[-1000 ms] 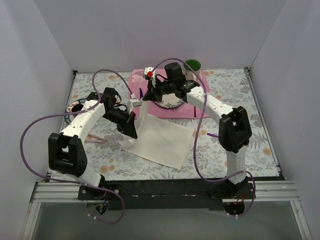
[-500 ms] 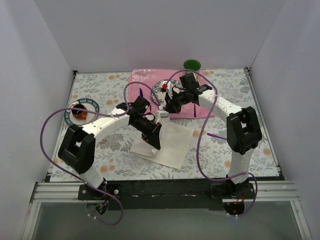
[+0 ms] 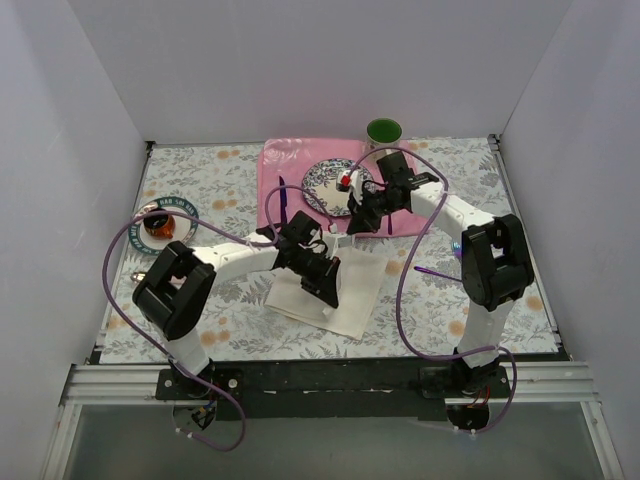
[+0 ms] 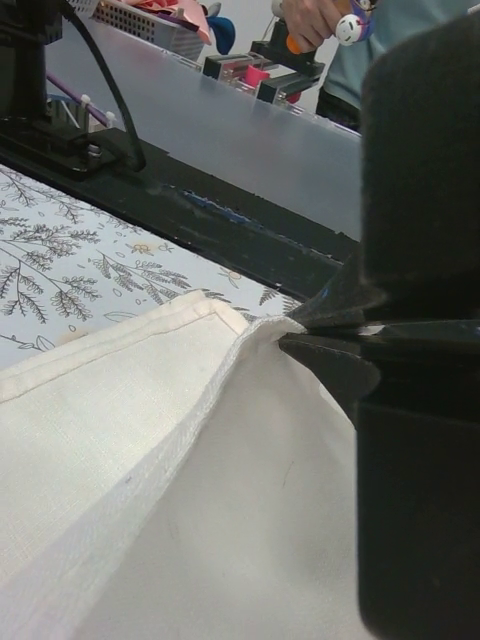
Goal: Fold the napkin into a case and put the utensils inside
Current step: Fold the rectangle-folded napkin at the center of the board.
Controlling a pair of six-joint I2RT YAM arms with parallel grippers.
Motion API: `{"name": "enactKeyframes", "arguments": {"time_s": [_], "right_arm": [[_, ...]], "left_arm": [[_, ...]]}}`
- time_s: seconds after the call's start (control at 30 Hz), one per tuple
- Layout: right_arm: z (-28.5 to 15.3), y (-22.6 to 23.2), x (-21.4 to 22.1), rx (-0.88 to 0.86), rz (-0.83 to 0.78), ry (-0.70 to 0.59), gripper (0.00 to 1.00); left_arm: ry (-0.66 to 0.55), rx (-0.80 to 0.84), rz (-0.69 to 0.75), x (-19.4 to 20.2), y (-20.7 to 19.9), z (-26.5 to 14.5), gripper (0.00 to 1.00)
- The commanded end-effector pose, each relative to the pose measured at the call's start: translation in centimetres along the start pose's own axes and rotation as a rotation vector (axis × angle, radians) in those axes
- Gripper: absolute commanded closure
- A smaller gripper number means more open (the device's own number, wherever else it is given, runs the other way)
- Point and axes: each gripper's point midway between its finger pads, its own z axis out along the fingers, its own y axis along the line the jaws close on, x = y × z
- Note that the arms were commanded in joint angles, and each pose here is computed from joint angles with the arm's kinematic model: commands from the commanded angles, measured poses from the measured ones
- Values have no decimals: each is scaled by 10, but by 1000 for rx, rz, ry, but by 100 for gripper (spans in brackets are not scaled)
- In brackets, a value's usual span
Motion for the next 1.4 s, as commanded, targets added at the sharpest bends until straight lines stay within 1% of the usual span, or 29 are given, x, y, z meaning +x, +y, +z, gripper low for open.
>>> {"name": "enactKeyframes", "arguments": {"time_s": [0.0,0.07,0.23,0.37,0.5,0.67,1.0,1.37], "right_arm": [[-2,-1,15,-7,-5,20,99],[-4,1,17,-11,-4,24,99],[-12,12,23,-20,-4,32,99],[-14,13,31,-9,0,45,99],[-9,14,40,-23,24,61,99],[-9,13,52,-20,44,84,99],[-9,13,67,-22,69,98,99],[-12,9,71,-16,69,112,99]], "left_arm": [[-61,-6,-19,-8,-4,10,99],[-59,-4,-20,-6,-4,13,100],[-53,20,25,-3,-23,19,100],[-23,34,38,4,-29,29,100],[1,39,18,5,-28,41,100],[20,22,-9,5,-17,51,100],[24,6,-14,10,-13,51,100],[24,6,-10,9,-12,53,100]]}}
